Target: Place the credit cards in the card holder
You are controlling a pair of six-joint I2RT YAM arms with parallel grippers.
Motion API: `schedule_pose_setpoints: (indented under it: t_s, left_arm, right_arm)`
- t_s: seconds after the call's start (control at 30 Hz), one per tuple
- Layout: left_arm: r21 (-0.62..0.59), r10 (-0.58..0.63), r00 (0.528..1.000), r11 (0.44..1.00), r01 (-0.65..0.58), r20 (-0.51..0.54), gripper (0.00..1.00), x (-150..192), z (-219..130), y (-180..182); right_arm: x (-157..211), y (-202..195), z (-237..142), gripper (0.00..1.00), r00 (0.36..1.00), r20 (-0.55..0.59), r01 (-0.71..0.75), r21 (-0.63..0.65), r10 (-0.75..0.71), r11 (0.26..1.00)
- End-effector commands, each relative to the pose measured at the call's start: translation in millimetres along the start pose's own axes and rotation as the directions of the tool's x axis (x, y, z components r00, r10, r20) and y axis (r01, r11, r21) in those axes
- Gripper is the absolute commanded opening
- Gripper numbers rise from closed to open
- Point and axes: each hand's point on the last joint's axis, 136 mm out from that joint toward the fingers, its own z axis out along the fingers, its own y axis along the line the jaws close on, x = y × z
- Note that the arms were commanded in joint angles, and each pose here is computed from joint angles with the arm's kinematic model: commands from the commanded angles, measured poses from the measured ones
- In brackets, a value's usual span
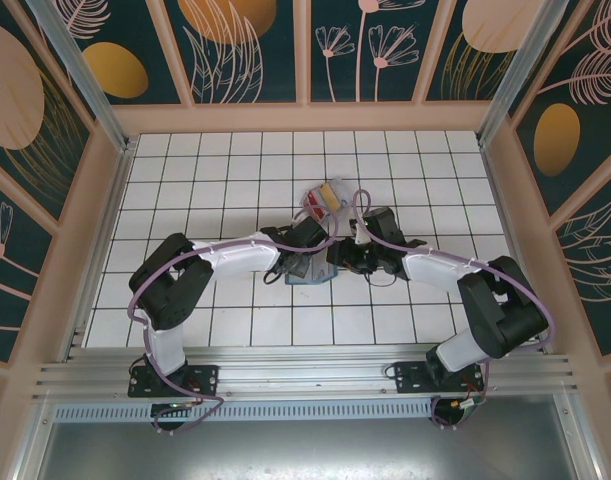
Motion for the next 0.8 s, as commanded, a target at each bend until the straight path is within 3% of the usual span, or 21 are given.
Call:
schedule_pose_setpoints:
  t_s: [0.0,0.43,0.63,0.77]
  left_arm:
    - [0.058,-0.037,0.999,0.998,0.035,0.035,0.0,-9.6,-15.3,-5.1]
    - [0.233,-0.269,0.953,0.944,0.232,0.138,0.0,-11.5,-43.9,-1.9]
    - [0.351,-0.385,0.914,0.88,0.321,0.129,0.0,3.6,-41.7,1.9]
    - [0.376,-0.401,0.907,0.866,0.331,0.126,0.0,4.6,-44.1,0.5]
  right_arm:
    - [-4.3,9.5,1.5,0.4,0.999,-0.006,0.037,-0.008,-0.037,0.999]
    - [4.9,42.7,18.1,0.39,0.995,-0.052,0.081,-0.075,-0.085,0.994]
    - [18.5,44.3,35.9,0.39,0.992,-0.099,0.066,-0.096,-0.076,0.993]
    - [22.4,49.7,43.8,0.39,0.989,-0.122,0.072,-0.109,-0.085,0.991]
